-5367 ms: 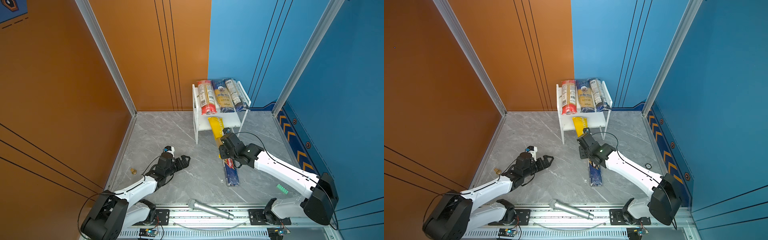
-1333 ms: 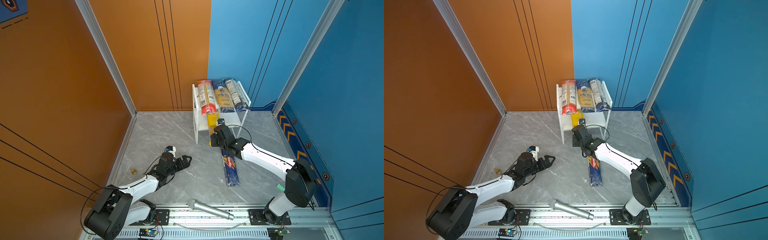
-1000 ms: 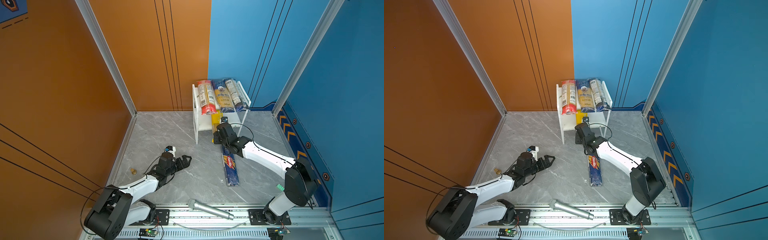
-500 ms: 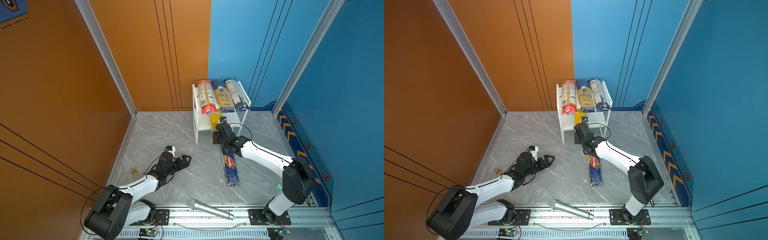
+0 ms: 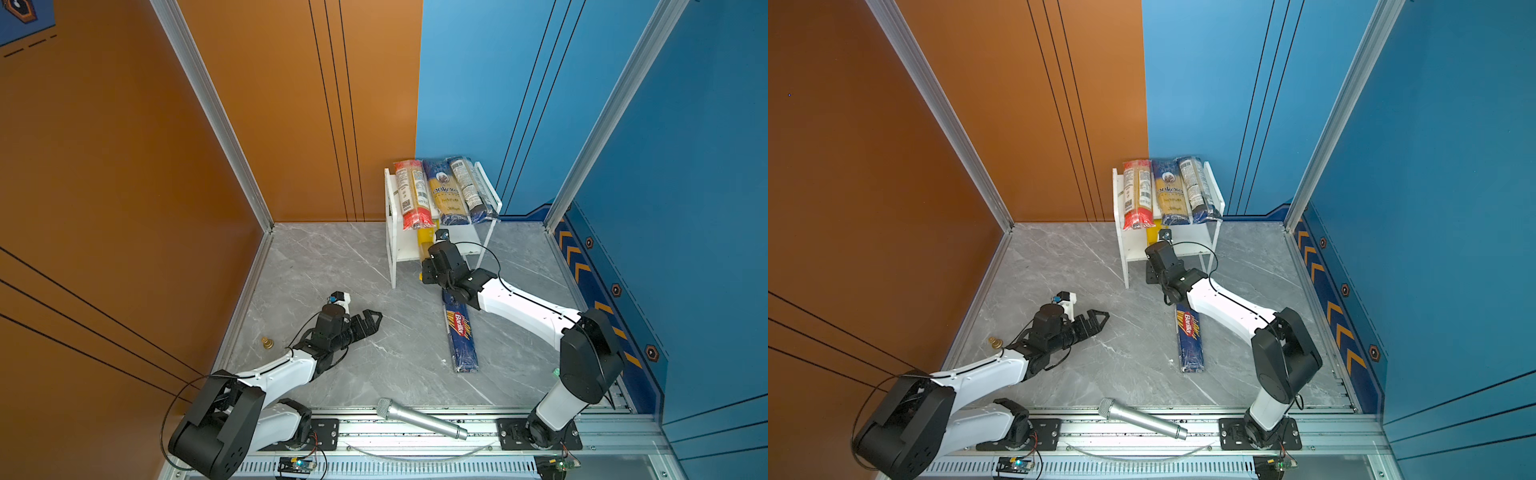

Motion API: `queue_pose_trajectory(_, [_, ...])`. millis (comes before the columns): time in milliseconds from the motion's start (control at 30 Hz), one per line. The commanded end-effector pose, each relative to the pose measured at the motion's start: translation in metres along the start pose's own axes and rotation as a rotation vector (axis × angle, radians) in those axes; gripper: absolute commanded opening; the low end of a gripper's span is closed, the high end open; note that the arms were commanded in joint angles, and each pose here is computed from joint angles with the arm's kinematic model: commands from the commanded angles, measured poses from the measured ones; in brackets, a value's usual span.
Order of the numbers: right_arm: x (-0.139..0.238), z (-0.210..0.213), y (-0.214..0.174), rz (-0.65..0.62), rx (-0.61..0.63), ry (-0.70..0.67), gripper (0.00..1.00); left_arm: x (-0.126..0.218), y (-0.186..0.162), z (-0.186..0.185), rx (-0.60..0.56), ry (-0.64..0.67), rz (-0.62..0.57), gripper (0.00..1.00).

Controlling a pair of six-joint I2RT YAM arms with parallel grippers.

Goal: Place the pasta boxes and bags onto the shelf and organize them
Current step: 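Push the Pastatime pack's far end onto the lower tier with the right gripper, then slide the Pastatime pack farther into the lower tier with the right gripper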

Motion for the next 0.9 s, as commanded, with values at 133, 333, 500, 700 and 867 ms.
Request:
queue_pose_trajectory(133, [0.018,0.021,0.052,-0.219,-0.045,0.089,0.10,0.002,0.000,0.001,-0.001,-0.012,-0.001,0.98])
queue_pose_trajectory(333, [0.015,0.022,0.055,-0.227,-0.046,0.089,0.10,0.002,0.000,0.001,0.000,-0.013,-0.001,0.98])
queue_pose_trajectory(500, [0.009,0.023,0.055,-0.229,-0.045,0.086,0.13,0.003,-0.001,0.002,0.000,-0.012,-0.002,0.98])
queue_pose_trajectory(700, [0.002,0.023,0.053,-0.224,-0.041,0.075,0.16,0.004,-0.001,0.003,0.000,-0.008,-0.007,0.98])
queue_pose_trajectory(867, [0.000,0.021,0.051,-0.220,-0.040,0.064,0.20,0.004,-0.001,0.004,0.002,-0.007,-0.009,0.98])
Point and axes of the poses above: each gripper's point midway between its finger pads, its own x axis back along the fingers, its own z axis along the line the jaws close on, y = z × x, the point moved 10 cm from there along x, back along the fingers, and after that the axes turned 9 degrees about -x, right-handed, at the moved point
